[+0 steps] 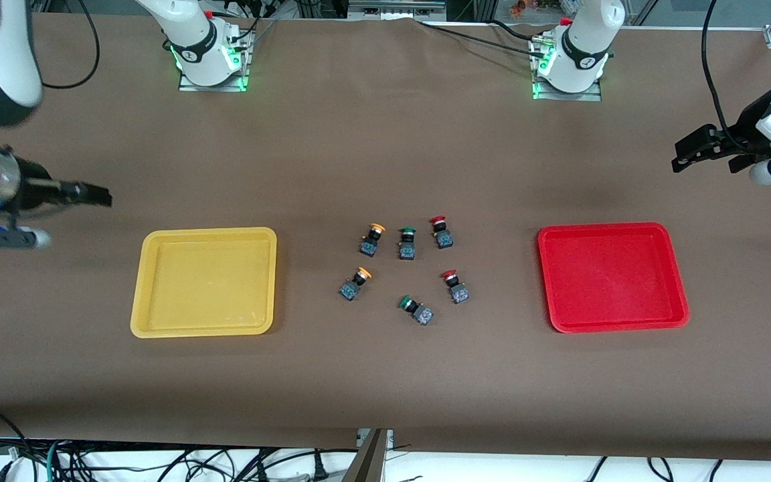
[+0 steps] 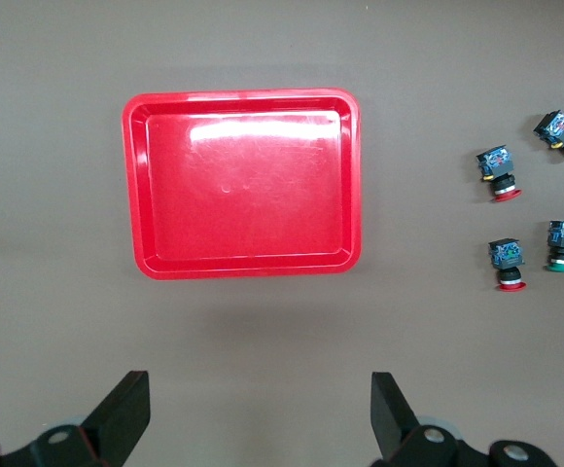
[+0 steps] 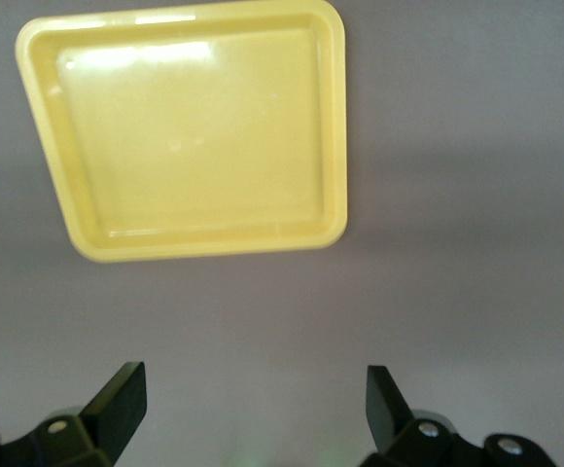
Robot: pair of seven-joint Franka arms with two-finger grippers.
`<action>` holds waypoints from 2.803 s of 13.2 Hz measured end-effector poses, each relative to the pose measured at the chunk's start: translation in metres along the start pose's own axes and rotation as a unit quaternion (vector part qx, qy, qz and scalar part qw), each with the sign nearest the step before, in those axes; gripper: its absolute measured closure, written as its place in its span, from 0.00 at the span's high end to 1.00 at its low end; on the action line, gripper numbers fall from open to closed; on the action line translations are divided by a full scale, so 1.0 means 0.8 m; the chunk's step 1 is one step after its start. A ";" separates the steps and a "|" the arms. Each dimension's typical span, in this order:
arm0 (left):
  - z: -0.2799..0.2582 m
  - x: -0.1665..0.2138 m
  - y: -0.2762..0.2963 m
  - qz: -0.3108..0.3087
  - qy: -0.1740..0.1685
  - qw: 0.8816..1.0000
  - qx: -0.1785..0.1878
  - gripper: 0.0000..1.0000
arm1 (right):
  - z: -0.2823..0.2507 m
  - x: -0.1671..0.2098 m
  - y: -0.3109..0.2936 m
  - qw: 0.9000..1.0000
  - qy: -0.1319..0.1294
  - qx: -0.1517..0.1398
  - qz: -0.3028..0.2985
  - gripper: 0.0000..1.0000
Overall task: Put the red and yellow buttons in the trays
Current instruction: 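Reach the right gripper past the yellow tray toward an orange-capped button, then grasp the orange button with the right gripper while the left gripper reaches red, then place the orange button in the yellow tray while the left gripper places red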
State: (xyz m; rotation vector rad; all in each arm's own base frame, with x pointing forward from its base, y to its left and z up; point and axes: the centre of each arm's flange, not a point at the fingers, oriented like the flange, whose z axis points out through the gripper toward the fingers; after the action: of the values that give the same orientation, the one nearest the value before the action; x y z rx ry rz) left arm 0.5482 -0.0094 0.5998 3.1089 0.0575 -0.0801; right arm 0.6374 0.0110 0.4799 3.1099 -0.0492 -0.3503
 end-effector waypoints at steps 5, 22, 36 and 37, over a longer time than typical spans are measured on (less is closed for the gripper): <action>0.000 0.000 0.000 0.000 -0.002 1.000 0.000 1.00 | 0.118 0.084 -0.111 0.993 0.043 0.036 0.107 1.00; 0.222 0.097 0.210 0.035 -0.010 0.999 -0.041 1.00 | 0.340 0.042 -0.510 0.917 0.136 0.142 0.349 1.00; 0.528 0.143 0.373 -0.177 -0.023 0.980 -0.089 0.81 | 0.233 0.109 -0.350 0.977 0.111 0.008 0.180 0.41; 0.527 0.146 0.370 -0.179 -0.021 0.980 -0.089 0.71 | 0.217 0.117 -0.308 0.984 0.094 0.002 0.150 0.41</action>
State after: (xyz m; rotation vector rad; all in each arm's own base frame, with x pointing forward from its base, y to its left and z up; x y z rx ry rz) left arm 0.6544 -0.3146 0.1817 2.8786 0.5870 -0.1397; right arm 0.6971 0.2529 0.2860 3.0555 -0.5072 -0.0481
